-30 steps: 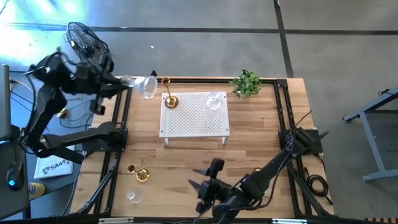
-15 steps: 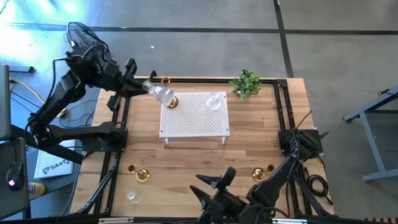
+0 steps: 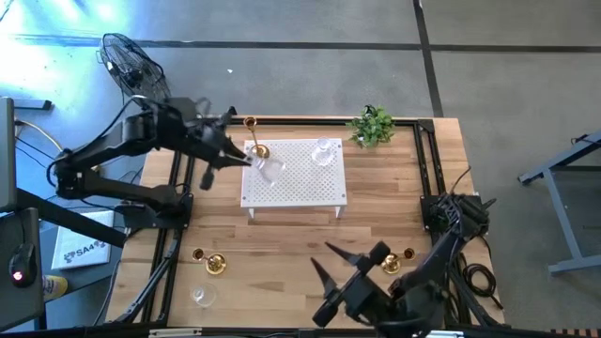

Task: Pick & Place candle stick holders
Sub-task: Put the top transparent glass candle holder on the shelf aligned with the other transparent glass candle holder

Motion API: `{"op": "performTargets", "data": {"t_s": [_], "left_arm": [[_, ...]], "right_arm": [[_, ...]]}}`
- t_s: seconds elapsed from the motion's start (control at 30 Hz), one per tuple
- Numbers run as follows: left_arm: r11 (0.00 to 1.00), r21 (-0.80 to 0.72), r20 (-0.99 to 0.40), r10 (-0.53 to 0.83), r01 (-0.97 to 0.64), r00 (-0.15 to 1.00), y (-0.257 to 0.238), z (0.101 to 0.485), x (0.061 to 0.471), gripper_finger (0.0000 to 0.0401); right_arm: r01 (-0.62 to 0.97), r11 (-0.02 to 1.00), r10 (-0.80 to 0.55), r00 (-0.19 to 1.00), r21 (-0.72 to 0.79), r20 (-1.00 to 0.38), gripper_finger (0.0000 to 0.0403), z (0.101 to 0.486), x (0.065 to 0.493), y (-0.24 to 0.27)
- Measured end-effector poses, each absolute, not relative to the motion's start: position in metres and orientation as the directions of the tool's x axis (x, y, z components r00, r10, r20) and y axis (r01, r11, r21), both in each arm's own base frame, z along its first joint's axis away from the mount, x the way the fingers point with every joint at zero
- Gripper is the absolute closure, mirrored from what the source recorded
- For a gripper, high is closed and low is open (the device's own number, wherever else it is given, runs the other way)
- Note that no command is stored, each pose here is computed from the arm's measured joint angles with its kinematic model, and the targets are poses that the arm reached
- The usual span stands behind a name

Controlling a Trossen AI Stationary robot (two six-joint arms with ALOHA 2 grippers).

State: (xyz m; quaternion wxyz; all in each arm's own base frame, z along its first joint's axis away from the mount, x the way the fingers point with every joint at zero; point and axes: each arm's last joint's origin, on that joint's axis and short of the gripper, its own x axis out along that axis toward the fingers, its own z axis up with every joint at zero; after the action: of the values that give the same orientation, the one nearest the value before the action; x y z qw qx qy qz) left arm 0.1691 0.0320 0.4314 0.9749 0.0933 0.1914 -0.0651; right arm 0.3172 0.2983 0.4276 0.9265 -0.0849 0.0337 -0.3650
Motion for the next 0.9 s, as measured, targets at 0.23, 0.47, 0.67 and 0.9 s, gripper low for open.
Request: {"op": "performTargets", "data": {"t_s": [0.23,0.47,0.67,0.9], "left_arm": [[0.962,0.189,-0.576,-0.056,0.199,0.816,0.018,0.423,0.199,0.0383],[0.926,0.202,-0.605,-0.138,0.319,0.784,-0.004,0.434,0.217,0.0383],[0.911,0.239,-0.6,-0.134,0.336,0.789,-0.015,0.441,0.217,0.0383],[0.91,0.239,-0.602,-0.135,0.339,0.787,-0.016,0.442,0.215,0.0383]], "right_arm": [[0.681,0.714,-0.69,0.724,-0.161,0.0,0.0222,0.437,0.315,0.289],[0.694,0.707,-0.701,0.714,-0.137,0.0,0.0222,0.453,0.31,0.275],[0.645,0.747,-0.646,0.762,-0.161,0.055,0.0222,0.475,0.299,0.261],[0.429,0.862,-0.385,0.901,-0.272,0.2,0.0222,0.502,0.287,0.241]]}}
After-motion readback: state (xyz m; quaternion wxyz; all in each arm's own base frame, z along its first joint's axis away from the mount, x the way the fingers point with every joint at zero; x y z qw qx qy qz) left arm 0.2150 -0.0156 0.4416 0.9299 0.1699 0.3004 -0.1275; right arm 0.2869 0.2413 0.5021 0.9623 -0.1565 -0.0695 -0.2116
